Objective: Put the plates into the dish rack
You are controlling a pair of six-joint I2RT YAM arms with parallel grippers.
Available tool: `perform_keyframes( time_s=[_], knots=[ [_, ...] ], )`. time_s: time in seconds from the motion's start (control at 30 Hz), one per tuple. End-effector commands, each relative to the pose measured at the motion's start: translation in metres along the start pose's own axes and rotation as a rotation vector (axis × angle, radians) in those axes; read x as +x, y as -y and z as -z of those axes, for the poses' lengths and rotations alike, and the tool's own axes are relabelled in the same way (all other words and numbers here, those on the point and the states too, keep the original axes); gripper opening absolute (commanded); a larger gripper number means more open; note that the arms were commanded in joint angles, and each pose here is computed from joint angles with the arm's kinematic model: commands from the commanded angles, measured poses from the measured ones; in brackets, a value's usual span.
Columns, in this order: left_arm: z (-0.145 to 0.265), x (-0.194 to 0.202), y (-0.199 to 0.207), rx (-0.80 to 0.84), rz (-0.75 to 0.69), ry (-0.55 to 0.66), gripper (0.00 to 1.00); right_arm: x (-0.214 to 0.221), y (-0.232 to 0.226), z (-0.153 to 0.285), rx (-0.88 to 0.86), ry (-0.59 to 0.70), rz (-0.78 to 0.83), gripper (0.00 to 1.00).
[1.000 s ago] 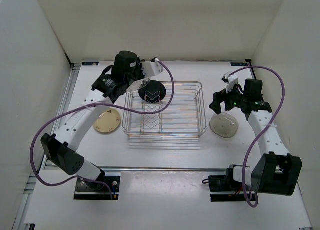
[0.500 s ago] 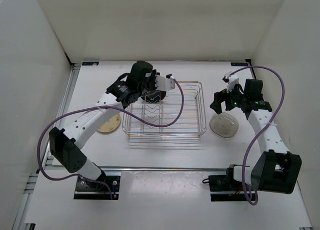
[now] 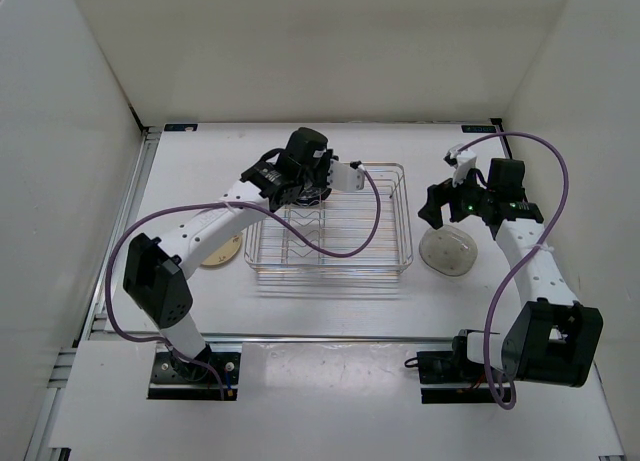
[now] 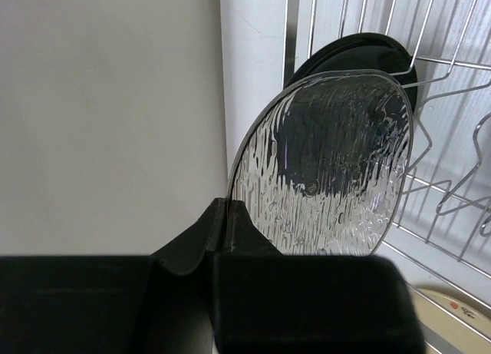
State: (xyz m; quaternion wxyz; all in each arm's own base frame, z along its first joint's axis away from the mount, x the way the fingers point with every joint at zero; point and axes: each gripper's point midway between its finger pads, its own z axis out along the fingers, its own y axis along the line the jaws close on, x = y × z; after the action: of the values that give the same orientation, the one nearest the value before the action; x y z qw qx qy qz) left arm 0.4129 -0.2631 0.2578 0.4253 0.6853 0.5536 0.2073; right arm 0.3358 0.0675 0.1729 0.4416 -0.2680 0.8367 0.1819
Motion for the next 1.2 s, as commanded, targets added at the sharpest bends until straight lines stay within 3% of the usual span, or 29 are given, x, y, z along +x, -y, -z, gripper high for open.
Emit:
perform_keyframes(
  time_s=[0.0, 1.17],
  knots=[
    [0.017, -0.018, -0.036, -0.099, -0.018, 0.074, 0.10, -0.010, -0.005, 0.004, -0.018, 0.050, 0.033, 1.00],
    [-0.014, -0.017, -0.004, -0.076, -0.141, 0.088, 0.10, -0.007, -0.001, 0.010, -0.034, 0.062, -0.003, 1.00]
  ],
)
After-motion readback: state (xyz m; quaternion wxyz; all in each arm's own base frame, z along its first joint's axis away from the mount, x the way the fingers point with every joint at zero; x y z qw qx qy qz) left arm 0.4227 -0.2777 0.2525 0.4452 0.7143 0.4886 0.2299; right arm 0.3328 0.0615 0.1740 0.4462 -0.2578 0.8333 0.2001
